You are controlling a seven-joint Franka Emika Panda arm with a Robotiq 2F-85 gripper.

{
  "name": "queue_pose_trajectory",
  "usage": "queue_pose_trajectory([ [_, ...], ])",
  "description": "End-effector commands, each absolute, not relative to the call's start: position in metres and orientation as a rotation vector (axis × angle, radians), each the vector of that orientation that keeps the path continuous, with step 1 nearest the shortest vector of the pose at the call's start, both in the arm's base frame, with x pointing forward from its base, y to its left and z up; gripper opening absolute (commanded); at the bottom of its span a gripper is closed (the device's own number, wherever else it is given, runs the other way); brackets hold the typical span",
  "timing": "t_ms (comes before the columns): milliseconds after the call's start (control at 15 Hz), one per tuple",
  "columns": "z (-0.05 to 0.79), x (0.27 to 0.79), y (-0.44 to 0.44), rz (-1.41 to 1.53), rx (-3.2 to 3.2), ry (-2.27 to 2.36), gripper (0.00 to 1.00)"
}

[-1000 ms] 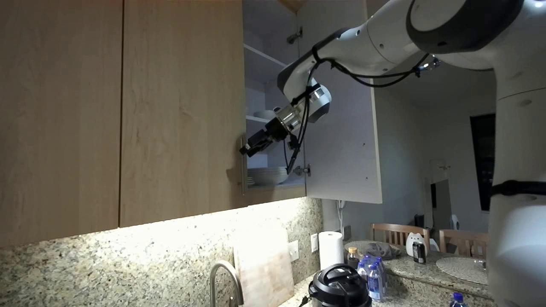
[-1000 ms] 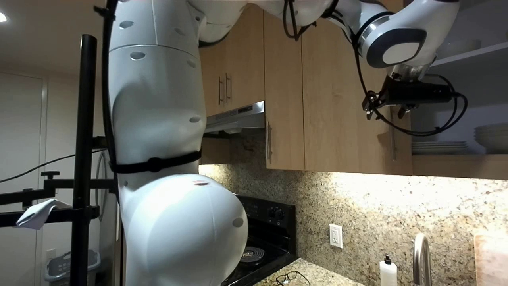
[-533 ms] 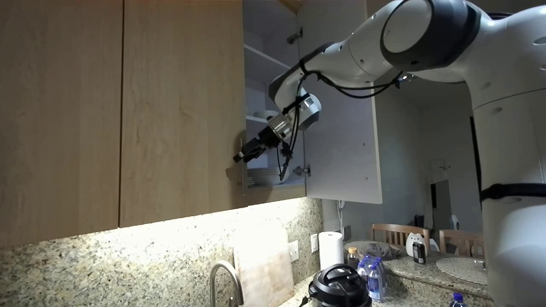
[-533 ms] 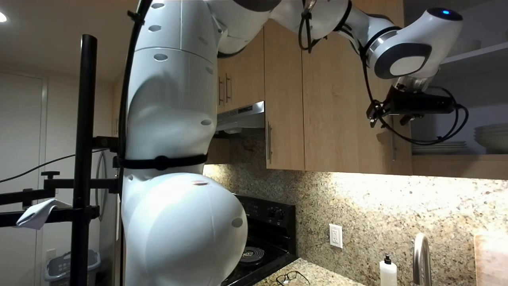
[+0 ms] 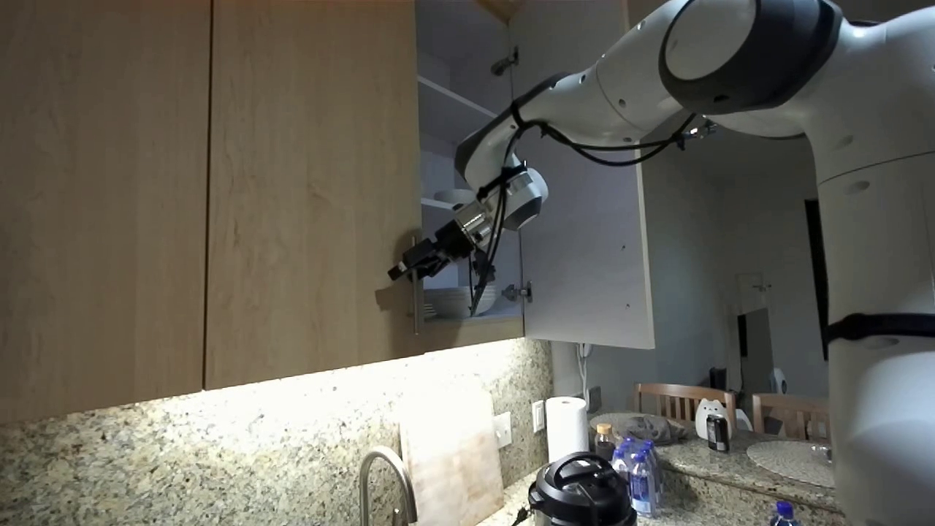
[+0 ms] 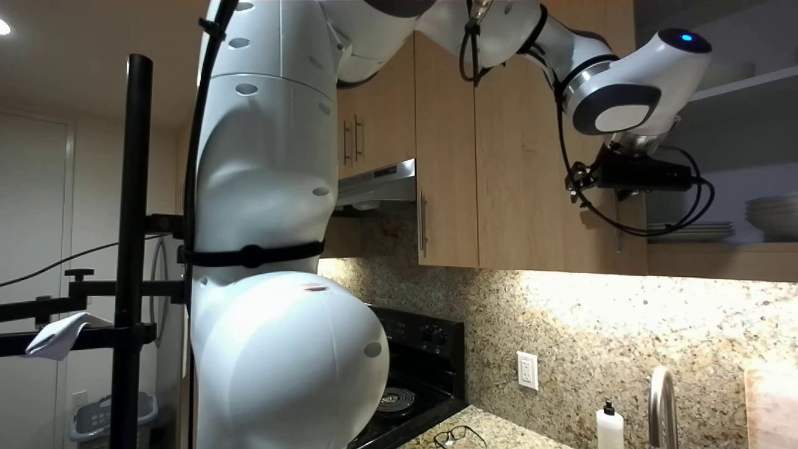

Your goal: Open the top left cabinet door

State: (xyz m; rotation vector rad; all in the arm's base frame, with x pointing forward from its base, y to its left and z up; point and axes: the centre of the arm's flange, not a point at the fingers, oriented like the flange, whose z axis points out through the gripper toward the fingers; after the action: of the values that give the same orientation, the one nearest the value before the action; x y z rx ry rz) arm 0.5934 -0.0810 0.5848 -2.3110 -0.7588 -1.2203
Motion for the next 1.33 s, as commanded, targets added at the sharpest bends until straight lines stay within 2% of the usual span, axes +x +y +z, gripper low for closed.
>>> queue_pose_trajectory([
  [0, 0.567, 0.57, -0.052, -1.274, -2.303, -0.695, 1.0],
  [467, 0.551, 0.547, -0.042, -1.352, -2.297, -0.555, 1.0],
  [1267, 0.542, 0.518, -0.033, -1.362, -2.252, -0.693, 1.0],
])
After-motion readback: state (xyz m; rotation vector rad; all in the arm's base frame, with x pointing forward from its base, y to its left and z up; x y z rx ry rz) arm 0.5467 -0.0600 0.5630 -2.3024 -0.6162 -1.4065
